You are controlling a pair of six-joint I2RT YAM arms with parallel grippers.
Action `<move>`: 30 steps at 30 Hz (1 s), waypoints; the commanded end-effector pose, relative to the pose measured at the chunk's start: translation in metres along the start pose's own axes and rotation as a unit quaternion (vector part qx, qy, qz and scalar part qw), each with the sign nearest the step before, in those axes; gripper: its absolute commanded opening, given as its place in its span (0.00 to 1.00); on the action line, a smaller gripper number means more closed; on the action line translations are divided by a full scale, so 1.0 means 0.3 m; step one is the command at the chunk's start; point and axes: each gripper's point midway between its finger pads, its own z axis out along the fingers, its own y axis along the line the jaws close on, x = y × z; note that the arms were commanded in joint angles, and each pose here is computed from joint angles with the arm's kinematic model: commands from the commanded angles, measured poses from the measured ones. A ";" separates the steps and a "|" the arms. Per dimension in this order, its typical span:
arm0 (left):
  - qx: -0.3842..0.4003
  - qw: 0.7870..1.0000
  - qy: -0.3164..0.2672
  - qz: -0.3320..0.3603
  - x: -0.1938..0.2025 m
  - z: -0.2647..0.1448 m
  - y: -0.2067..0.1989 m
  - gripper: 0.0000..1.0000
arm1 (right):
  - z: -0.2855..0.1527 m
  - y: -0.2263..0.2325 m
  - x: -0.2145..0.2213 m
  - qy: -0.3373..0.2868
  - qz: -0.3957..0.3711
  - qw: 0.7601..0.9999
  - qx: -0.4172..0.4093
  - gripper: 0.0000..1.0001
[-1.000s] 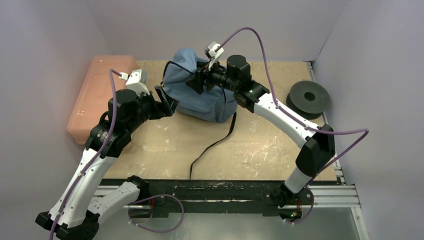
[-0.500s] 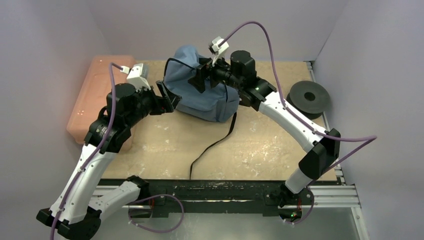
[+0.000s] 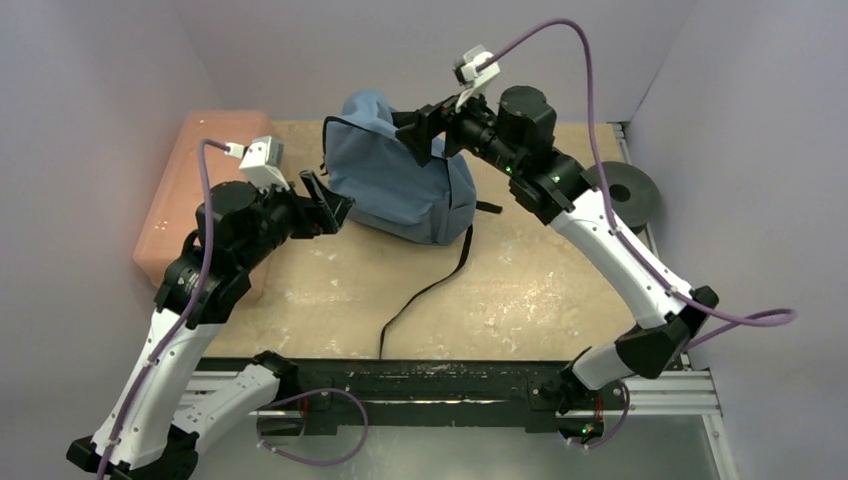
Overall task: Pack the student bag
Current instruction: Adjust the student bag at the center of the board, then reset both arms
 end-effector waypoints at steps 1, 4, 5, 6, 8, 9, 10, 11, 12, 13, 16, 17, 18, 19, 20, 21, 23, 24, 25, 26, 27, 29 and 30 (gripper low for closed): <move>-0.009 0.999 -0.051 0.016 -0.075 -0.064 0.007 0.79 | -0.192 -0.065 -0.223 -0.087 0.026 0.992 0.089 0.99; -0.027 0.996 -0.085 0.032 -0.128 -0.140 0.022 0.79 | -0.336 -0.173 -0.218 -0.108 0.063 0.972 0.199 0.99; -0.031 0.994 -0.096 0.040 -0.146 -0.174 0.025 0.79 | -0.387 -0.193 -0.209 -0.109 0.065 0.966 0.223 0.99; -0.045 0.991 -0.114 0.048 -0.173 -0.213 0.038 0.79 | -0.440 -0.221 -0.196 -0.108 0.060 0.960 0.252 0.99; -0.068 0.984 -0.151 0.062 -0.222 -0.300 0.062 0.79 | -0.570 -0.264 -0.179 -0.112 0.065 0.944 0.305 0.99; -0.080 0.979 -0.173 0.069 -0.250 -0.345 0.073 0.80 | -0.632 -0.283 -0.168 -0.115 0.069 0.935 0.329 0.99; -0.088 0.974 -0.194 0.079 -0.275 -0.392 0.082 0.80 | -0.699 -0.296 -0.164 -0.122 0.074 0.926 0.350 0.99; -0.097 0.968 -0.214 0.084 -0.299 -0.431 0.090 0.80 | -0.758 -0.307 -0.160 -0.128 0.078 0.918 0.366 0.99; -0.102 0.962 -0.236 0.087 -0.322 -0.475 0.095 0.81 | -0.818 -0.311 -0.160 -0.138 0.081 0.912 0.378 0.99; -0.106 0.958 -0.253 0.086 -0.342 -0.511 0.097 0.81 | -0.872 -0.313 -0.162 -0.147 0.082 0.907 0.386 0.99; -0.114 0.945 -0.293 0.095 -0.388 -0.601 0.099 0.81 | -1.021 -0.330 -0.168 -0.176 0.088 0.887 0.418 0.99; -0.116 0.941 -0.301 0.097 -0.398 -0.623 0.100 0.82 | -1.069 -0.332 -0.176 -0.188 0.092 0.881 0.425 0.99; -0.118 0.939 -0.307 0.100 -0.406 -0.638 0.101 0.82 | -1.104 -0.333 -0.185 -0.199 0.096 0.875 0.430 0.99; -0.120 0.936 -0.313 0.103 -0.415 -0.657 0.101 0.82 | -1.130 -0.330 -0.195 -0.207 0.096 0.873 0.430 0.99; -0.124 0.934 -0.317 0.104 -0.420 -0.671 0.105 0.82 | -1.154 -0.325 -0.206 -0.217 0.097 0.872 0.427 0.99; -0.129 0.933 -0.320 0.105 -0.424 -0.686 0.109 0.82 | -1.174 -0.318 -0.218 -0.225 0.094 0.873 0.422 0.99; -0.137 0.930 -0.325 0.106 -0.430 -0.710 0.117 0.82 | -1.209 -0.311 -0.241 -0.242 0.093 0.871 0.417 0.99; -0.140 0.928 -0.329 0.107 -0.433 -0.721 0.120 0.82 | -1.227 -0.310 -0.251 -0.250 0.093 0.869 0.418 0.99; -0.140 0.927 -0.331 0.109 -0.434 -0.731 0.121 0.82 | -1.238 -0.309 -0.258 -0.253 0.092 0.867 0.418 0.99; -0.142 0.925 -0.334 0.111 -0.437 -0.738 0.122 0.82 | -1.246 -0.310 -0.264 -0.256 0.092 0.866 0.421 0.99; -0.144 0.923 -0.338 0.112 -0.441 -0.744 0.124 0.82 | -1.253 -0.311 -0.269 -0.257 0.091 0.865 0.422 0.99; -0.150 0.921 -0.341 0.116 -0.449 -0.750 0.128 0.82 | -1.259 -0.307 -0.276 -0.258 0.089 0.866 0.420 0.99; -0.151 0.920 -0.342 0.118 -0.453 -0.751 0.128 0.82 | -1.258 -0.301 -0.277 -0.259 0.089 0.869 0.413 0.99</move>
